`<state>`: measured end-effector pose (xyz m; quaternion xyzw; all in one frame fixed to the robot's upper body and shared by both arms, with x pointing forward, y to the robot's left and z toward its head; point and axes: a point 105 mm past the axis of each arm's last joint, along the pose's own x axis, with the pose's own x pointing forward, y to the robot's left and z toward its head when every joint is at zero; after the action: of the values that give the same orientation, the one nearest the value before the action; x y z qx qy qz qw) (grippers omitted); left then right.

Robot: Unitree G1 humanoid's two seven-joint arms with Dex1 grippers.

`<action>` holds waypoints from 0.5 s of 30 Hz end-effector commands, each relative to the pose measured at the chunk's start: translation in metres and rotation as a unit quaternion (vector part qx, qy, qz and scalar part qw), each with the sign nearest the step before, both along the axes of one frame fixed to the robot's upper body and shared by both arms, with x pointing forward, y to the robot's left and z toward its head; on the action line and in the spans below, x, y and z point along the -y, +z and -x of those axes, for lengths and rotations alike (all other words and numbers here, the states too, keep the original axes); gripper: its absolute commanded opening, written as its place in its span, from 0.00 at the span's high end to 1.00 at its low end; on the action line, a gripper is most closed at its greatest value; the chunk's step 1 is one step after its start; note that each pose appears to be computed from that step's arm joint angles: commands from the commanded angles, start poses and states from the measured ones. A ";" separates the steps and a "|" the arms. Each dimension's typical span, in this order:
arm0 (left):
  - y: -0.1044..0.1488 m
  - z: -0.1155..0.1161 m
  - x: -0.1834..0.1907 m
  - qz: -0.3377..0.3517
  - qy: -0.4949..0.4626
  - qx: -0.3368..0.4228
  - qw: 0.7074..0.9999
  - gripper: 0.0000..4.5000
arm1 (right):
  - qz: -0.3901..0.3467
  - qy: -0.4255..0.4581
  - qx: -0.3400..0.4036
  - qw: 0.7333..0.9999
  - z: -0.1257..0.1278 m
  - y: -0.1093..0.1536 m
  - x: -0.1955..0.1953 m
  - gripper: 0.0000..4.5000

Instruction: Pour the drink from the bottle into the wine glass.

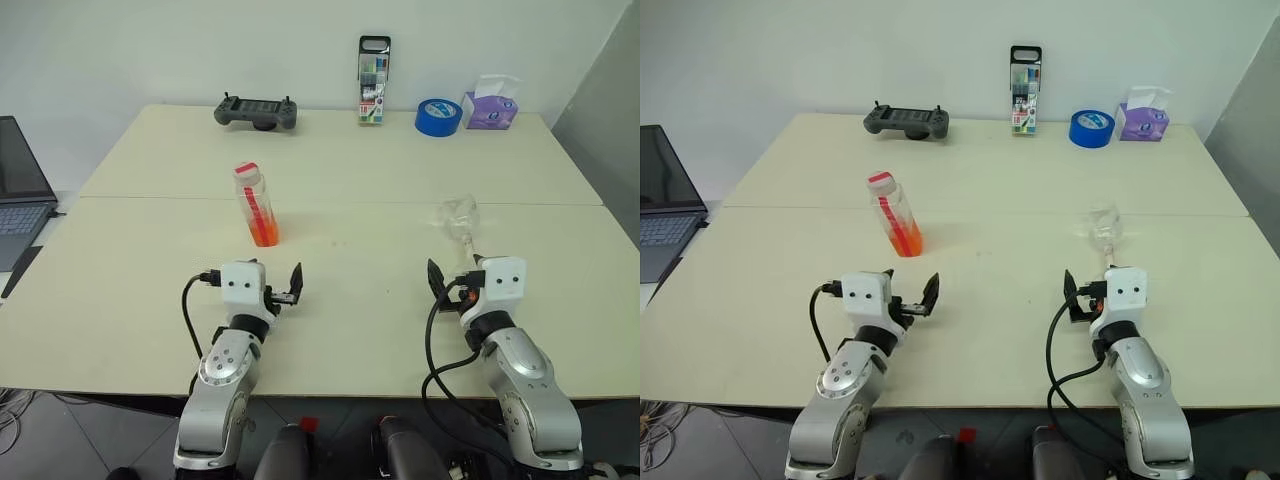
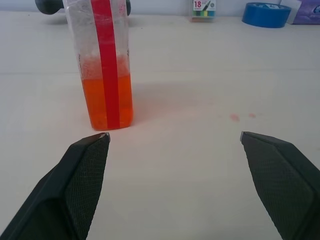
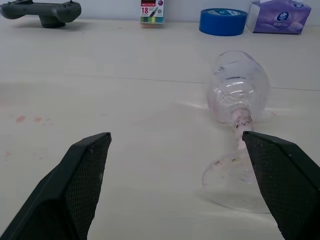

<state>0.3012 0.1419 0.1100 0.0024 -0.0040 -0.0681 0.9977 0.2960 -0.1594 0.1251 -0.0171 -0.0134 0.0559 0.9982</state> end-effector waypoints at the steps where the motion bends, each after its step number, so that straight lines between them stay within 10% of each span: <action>1: 0.016 0.000 -0.003 -0.006 0.004 0.035 0.999 0.00 | -0.003 0.004 0.029 1.000 0.004 0.015 -0.002 0.00; 15: 0.049 -0.020 -0.022 -0.018 0.110 0.091 0.990 0.00 | 0.043 0.216 0.062 0.973 -0.004 0.047 -0.072 0.00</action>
<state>0.3206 0.1577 0.1512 0.0217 -0.0775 0.0187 0.9966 0.3014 -0.0961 0.1637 -0.0717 -0.0691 0.2421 0.9651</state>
